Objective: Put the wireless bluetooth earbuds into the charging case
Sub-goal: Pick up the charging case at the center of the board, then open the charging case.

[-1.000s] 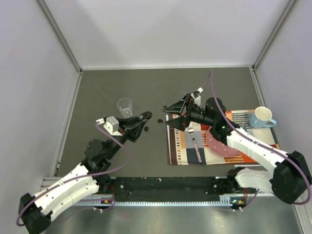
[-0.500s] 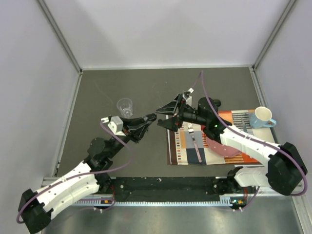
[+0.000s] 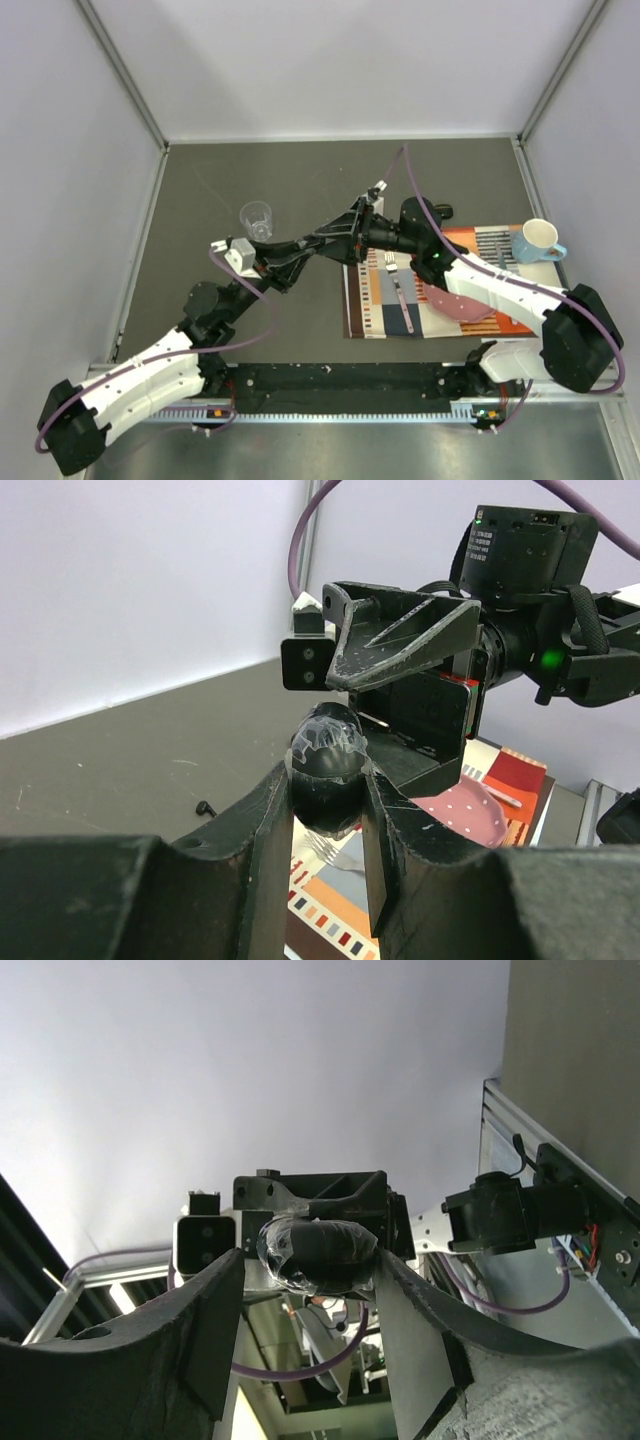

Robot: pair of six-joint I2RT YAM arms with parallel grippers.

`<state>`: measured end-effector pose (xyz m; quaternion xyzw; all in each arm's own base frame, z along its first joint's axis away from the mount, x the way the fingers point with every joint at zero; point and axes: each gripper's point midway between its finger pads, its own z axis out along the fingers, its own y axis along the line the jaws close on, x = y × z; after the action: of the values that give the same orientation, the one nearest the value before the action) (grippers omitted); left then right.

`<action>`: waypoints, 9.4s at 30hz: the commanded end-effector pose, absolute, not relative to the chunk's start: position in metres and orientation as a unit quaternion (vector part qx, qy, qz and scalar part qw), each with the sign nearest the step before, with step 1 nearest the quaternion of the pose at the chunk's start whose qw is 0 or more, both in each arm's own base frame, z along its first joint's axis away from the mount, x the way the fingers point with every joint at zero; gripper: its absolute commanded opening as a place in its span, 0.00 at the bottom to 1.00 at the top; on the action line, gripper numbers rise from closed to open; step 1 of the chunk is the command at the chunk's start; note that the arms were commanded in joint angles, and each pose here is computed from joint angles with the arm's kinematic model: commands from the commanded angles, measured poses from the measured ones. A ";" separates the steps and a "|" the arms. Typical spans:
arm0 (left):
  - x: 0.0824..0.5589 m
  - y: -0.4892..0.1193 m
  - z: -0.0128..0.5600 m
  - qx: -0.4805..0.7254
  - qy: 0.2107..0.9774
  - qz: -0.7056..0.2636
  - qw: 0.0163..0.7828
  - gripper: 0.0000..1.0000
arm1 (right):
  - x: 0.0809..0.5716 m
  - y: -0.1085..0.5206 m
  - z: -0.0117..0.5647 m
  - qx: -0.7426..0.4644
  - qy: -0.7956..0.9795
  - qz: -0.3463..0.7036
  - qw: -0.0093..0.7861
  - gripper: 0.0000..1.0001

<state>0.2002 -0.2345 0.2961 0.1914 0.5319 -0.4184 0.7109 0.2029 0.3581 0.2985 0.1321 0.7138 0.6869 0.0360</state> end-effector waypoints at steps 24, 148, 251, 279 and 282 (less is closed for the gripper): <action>0.185 -0.240 0.311 0.210 0.484 -0.455 0.718 0.00 | 0.196 0.365 0.321 0.117 0.669 0.734 0.016 0.44; 0.191 -0.248 0.330 0.191 0.434 -0.477 0.740 0.38 | 0.184 0.361 0.321 0.113 0.657 0.745 -0.008 0.00; 0.166 -0.233 0.311 0.249 0.405 -0.439 0.763 0.00 | 0.153 0.362 0.313 -0.091 0.713 0.689 0.091 0.67; 0.164 -0.238 0.320 0.256 0.394 -0.450 0.760 0.00 | 0.168 0.372 0.299 -0.061 0.722 0.683 0.088 0.21; 0.165 -0.239 0.319 0.257 0.397 -0.450 0.757 0.00 | 0.169 0.372 0.297 -0.060 0.727 0.678 0.093 0.15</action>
<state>0.1736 -0.2367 0.2933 0.2535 0.4316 -0.4317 0.7504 0.1638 0.3690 0.2926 -0.0475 0.7328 0.6758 0.0630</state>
